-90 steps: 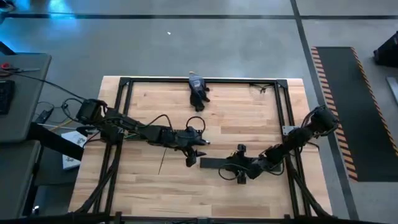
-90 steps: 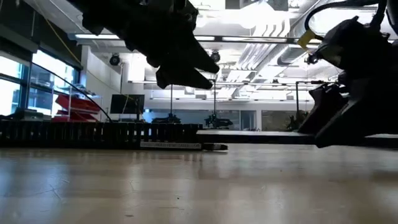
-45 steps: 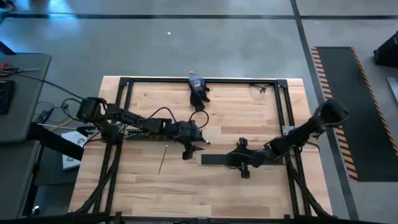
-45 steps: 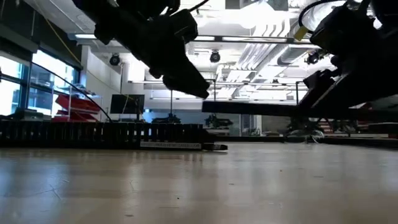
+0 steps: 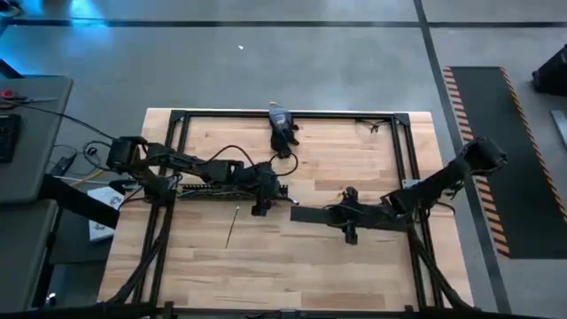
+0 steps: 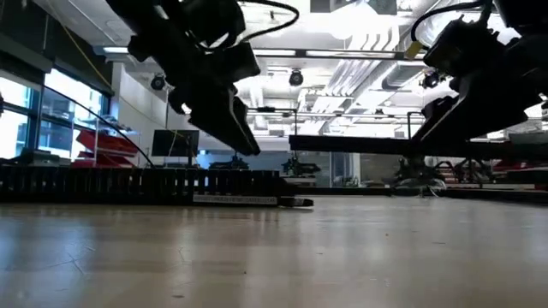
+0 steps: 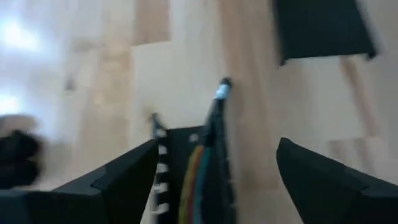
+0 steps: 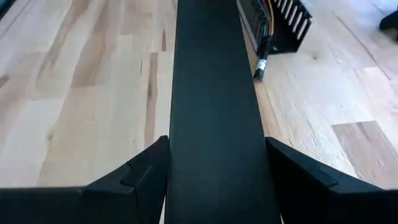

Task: Ziptie cables
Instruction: Close the black cable duct

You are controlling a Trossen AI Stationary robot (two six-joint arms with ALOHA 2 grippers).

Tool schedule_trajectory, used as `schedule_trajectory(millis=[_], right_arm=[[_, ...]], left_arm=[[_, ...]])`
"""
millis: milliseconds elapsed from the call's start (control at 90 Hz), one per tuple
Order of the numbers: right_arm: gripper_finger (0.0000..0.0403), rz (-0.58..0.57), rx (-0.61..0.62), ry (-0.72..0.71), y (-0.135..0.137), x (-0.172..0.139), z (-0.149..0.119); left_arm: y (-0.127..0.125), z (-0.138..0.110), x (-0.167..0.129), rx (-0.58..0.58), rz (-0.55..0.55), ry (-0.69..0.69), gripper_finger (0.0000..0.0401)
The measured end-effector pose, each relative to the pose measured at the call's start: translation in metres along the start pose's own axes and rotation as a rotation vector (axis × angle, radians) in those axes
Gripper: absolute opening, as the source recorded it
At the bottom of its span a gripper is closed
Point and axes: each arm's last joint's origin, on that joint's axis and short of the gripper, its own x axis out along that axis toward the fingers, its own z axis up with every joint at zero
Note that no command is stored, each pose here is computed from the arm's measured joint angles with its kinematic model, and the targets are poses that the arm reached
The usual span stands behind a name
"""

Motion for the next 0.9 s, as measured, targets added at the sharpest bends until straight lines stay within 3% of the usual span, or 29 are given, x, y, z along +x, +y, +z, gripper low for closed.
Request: schedule_trajectory(millis=[89, 244, 444, 622, 900], right_arm=[[0.0213, -0.002, 0.002, -0.001, 0.0, 0.0, 0.0], [0.0213, -0.01, 0.0, -0.004, 0.0, 0.0, 0.0], [0.0213, -0.009, -0.009, 0.001, 0.0, 0.0, 0.0], [0.0213, -0.008, -0.01, 0.002, 0.0, 0.0, 0.0], [0.0213, -0.022, -0.026, 0.014, -0.003, 0.001, -0.001]], left_arm=[[0.005, -0.003, 0.001, -0.006, 0.027, 0.025, 0.0314], [0.014, -0.009, 0.012, -0.079, -0.036, 0.042, 0.0314], [0.013, -0.012, 0.029, -0.075, -0.08, 0.018, 0.0314], [0.011, -0.011, 0.033, -0.074, -0.017, 0.011, 0.0314], [0.011, -0.012, 0.033, -0.101, -0.019, 0.012, 0.0291]])
